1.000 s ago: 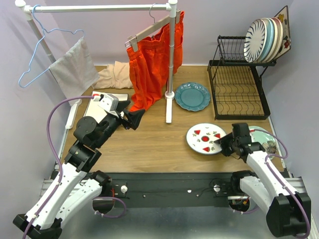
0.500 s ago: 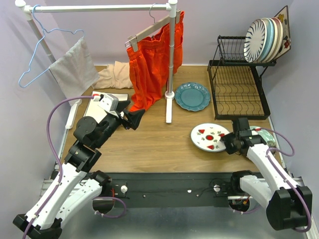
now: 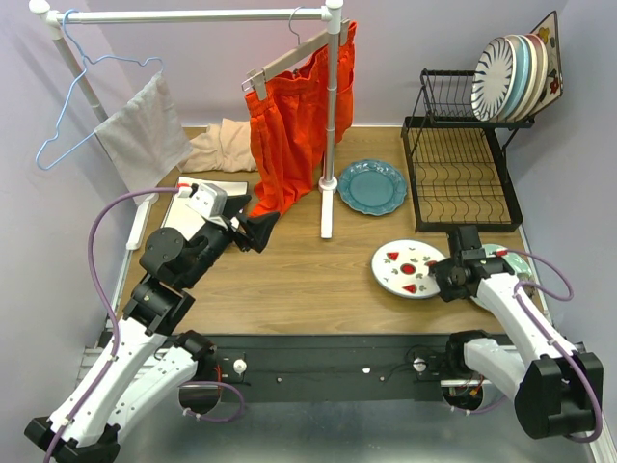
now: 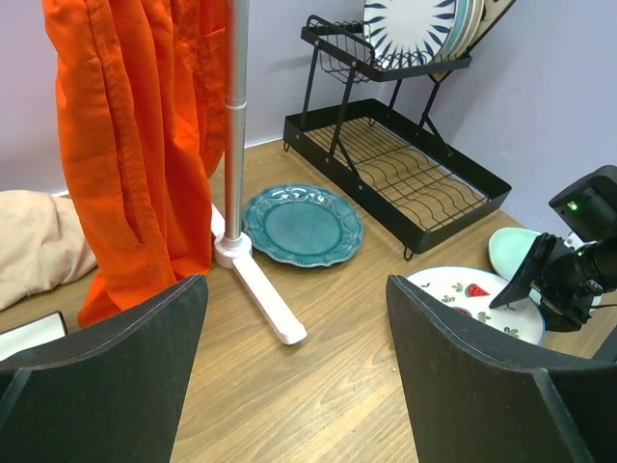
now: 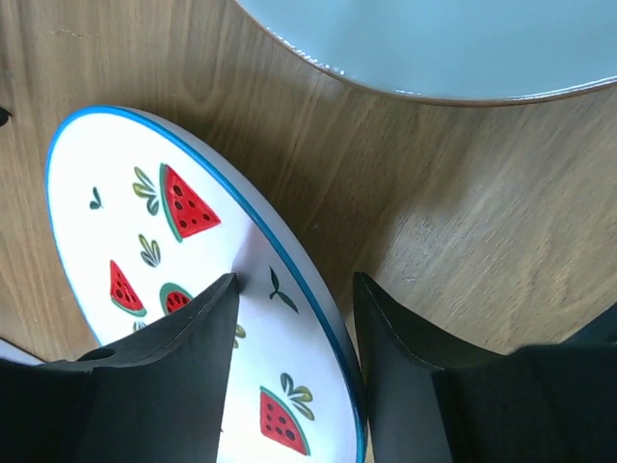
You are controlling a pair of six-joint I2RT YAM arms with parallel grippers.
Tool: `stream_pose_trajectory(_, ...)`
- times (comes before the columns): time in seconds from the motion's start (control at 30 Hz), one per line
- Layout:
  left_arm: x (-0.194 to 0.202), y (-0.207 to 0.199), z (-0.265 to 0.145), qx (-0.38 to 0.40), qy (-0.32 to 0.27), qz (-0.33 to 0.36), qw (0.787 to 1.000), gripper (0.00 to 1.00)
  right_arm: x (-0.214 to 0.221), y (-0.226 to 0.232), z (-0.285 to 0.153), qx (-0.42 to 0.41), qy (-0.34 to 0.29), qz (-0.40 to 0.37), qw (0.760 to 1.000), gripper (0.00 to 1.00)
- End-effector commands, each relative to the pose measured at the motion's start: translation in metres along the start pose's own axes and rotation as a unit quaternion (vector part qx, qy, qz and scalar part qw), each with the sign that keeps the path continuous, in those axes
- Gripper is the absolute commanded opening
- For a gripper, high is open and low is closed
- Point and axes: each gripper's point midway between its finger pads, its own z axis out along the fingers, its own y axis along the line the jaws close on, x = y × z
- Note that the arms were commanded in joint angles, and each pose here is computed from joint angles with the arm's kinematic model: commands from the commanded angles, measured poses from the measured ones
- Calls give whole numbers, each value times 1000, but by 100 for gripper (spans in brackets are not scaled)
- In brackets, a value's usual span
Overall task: Unload the plates from the dish rack
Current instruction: Place the plate at the center of the board.
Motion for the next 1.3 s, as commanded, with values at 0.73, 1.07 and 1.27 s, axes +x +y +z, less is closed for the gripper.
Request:
stream_pose_trajectory(0.73, -5, 1, -2, -6, -9, 1, 1000, 84, -41, -30, -13, 101, -96, -28, 990, 60)
stream_pose_trajectory(1.07, -5, 0, -2, -3, -8, 0, 1000, 84, -48, 17, -41, -1, -87, -74, 993, 38)
stream_pose_trajectory(1.27, -5, 1, -3, -3, -9, 1, 1000, 84, 0, 12, -7, -15, 13, -64, 998, 27)
